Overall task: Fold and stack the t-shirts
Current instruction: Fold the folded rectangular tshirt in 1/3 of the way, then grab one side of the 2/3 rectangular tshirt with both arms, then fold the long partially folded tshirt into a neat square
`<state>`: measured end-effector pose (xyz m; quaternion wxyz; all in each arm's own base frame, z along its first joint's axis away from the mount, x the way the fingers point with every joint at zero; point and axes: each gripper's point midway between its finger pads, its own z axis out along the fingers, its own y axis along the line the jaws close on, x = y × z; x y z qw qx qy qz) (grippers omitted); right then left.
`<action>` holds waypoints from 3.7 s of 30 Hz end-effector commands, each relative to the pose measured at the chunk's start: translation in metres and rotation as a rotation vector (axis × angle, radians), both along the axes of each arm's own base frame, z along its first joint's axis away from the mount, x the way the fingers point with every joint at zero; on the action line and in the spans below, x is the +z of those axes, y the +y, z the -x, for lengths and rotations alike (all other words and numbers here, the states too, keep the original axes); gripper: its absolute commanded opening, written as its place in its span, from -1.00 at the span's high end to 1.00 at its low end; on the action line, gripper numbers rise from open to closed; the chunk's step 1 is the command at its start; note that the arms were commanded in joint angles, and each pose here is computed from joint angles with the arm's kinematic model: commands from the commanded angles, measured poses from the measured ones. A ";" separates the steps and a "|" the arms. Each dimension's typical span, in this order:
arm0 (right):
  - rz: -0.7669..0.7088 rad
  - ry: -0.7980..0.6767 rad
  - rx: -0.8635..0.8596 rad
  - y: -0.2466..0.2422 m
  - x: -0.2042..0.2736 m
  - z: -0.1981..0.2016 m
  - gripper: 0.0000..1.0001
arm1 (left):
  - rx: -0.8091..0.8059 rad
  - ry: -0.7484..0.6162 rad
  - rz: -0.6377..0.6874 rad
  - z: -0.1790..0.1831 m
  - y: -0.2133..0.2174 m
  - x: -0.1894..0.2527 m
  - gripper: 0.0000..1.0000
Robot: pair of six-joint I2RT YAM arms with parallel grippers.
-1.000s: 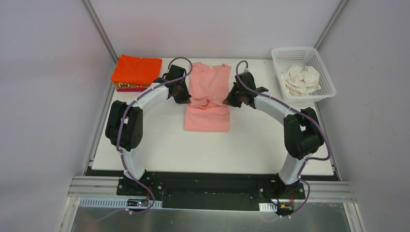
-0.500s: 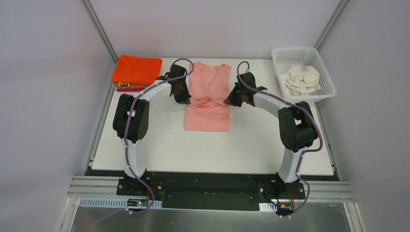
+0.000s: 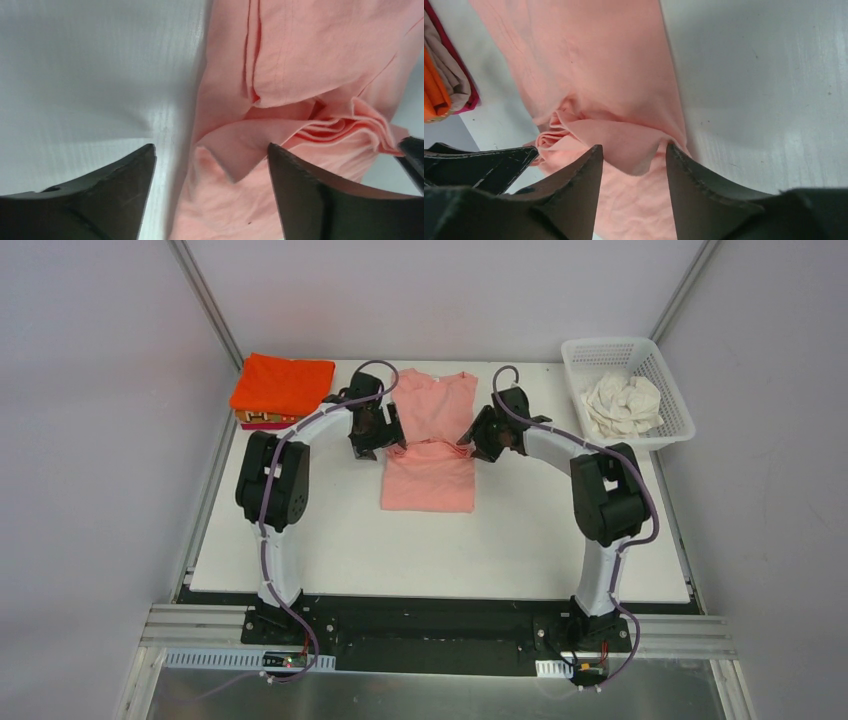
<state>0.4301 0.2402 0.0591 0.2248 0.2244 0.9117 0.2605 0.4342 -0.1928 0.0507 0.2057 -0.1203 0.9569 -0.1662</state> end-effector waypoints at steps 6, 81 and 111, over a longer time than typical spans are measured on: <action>0.019 -0.151 -0.015 -0.012 0.075 0.013 -0.99 | 0.095 -0.130 -0.034 0.020 0.031 0.073 -0.98; 0.128 0.201 0.076 -0.028 -0.064 0.157 0.41 | 0.112 0.207 -0.021 0.146 0.026 -0.063 1.00; -0.396 0.398 0.556 0.010 0.120 0.334 1.00 | 0.041 -0.351 0.199 0.253 0.050 0.131 1.00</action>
